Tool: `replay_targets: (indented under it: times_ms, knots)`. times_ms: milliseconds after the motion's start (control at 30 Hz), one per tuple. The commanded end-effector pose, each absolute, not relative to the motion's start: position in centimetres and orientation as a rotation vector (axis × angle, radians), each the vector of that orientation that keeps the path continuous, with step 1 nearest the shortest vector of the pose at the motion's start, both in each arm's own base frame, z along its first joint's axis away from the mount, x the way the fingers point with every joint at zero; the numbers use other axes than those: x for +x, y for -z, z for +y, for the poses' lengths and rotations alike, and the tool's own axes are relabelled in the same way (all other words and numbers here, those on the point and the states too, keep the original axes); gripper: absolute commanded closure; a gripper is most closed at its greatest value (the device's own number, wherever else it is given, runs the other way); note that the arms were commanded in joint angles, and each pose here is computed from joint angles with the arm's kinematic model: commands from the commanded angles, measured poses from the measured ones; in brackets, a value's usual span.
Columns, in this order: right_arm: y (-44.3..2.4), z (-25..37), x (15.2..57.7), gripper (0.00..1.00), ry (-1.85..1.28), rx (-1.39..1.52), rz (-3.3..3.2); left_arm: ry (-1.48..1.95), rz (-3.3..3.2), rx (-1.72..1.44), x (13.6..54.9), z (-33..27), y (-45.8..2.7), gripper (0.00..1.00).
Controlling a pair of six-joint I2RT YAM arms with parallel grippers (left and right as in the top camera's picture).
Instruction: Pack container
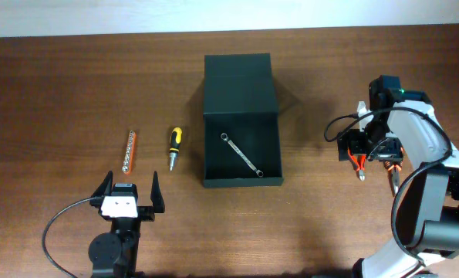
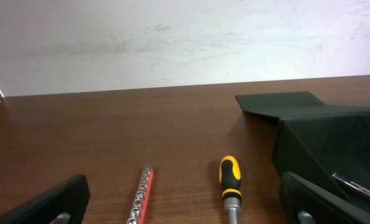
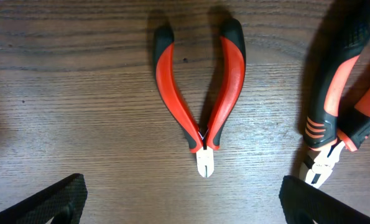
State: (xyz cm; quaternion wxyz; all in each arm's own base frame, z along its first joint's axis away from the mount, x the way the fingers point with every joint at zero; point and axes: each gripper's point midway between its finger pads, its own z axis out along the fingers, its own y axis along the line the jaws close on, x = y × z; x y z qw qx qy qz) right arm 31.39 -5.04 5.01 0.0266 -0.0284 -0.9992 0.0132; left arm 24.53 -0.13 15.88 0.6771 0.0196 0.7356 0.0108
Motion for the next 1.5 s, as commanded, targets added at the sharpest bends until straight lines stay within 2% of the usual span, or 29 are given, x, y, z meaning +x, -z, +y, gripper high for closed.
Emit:
replay_targets:
  times_ms: [0,433,967,1467]
  knots:
    - [-4.6,-4.8,31.2,0.01,-0.018,-0.064,-3.078,-0.026,1.655,0.028,24.5,0.1,-15.7,0.01]
    - [-1.1,-4.6,31.1,0.01,0.015,-0.062,-2.998,-0.026,1.655,0.028,24.5,0.1,-15.7,0.01]
    - [-0.9,-4.6,31.9,0.01,0.03,0.022,-3.03,-0.026,1.655,0.028,24.5,0.1,-15.7,0.01]
    - [-0.9,-6.1,31.6,0.01,0.022,-0.072,-3.028,-0.026,1.655,0.028,24.5,0.1,-15.7,0.01]
